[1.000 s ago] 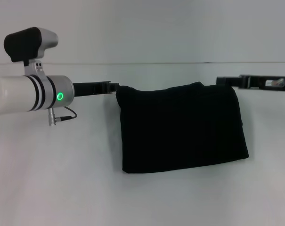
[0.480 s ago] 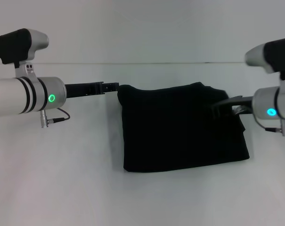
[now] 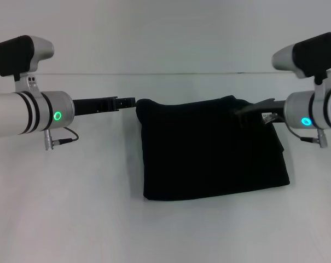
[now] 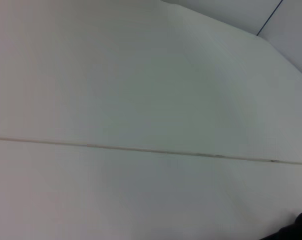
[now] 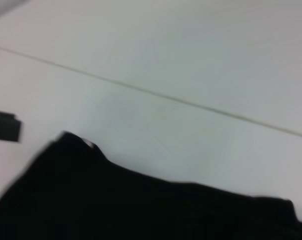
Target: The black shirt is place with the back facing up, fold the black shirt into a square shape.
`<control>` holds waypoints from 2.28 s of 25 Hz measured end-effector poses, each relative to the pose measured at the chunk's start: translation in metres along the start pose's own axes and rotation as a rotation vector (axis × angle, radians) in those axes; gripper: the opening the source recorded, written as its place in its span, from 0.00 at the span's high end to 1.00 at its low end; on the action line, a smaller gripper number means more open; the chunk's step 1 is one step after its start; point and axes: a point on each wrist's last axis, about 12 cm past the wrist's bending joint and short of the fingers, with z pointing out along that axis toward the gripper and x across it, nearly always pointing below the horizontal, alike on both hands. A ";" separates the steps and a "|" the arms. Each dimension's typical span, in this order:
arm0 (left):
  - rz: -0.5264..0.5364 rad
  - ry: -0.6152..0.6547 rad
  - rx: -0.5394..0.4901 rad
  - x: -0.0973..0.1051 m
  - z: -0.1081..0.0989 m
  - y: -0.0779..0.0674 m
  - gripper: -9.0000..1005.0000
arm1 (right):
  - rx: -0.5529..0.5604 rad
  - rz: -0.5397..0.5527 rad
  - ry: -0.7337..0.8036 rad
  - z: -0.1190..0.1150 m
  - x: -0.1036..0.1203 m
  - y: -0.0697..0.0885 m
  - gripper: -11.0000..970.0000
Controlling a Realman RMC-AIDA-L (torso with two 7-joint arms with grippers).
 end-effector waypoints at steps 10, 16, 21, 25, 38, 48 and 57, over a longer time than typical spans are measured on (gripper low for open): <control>0.000 0.003 0.000 0.001 -0.002 0.002 0.21 | -0.161 0.041 0.053 -0.024 0.015 -0.001 0.99; -0.001 0.008 0.008 0.001 -0.002 0.001 0.21 | -0.122 0.024 0.106 -0.015 0.026 -0.001 0.98; -0.001 0.009 0.010 0.002 -0.002 0.001 0.21 | -0.082 -0.026 0.142 -0.001 0.027 0.007 0.97; 0.001 0.006 0.009 0.000 -0.003 0.002 0.21 | -0.075 -0.044 0.112 -0.002 0.020 0.008 0.95; -0.078 0.044 -0.020 0.003 0.014 -0.008 0.21 | -0.130 0.036 -0.111 -0.047 -0.010 -0.013 0.91; -0.029 0.100 0.058 0.004 0.026 -0.036 0.15 | -0.120 0.010 -0.113 -0.048 -0.010 -0.015 0.53; -0.009 0.110 0.066 0.003 0.027 -0.039 0.22 | -0.116 0.006 -0.114 -0.048 -0.010 -0.016 0.51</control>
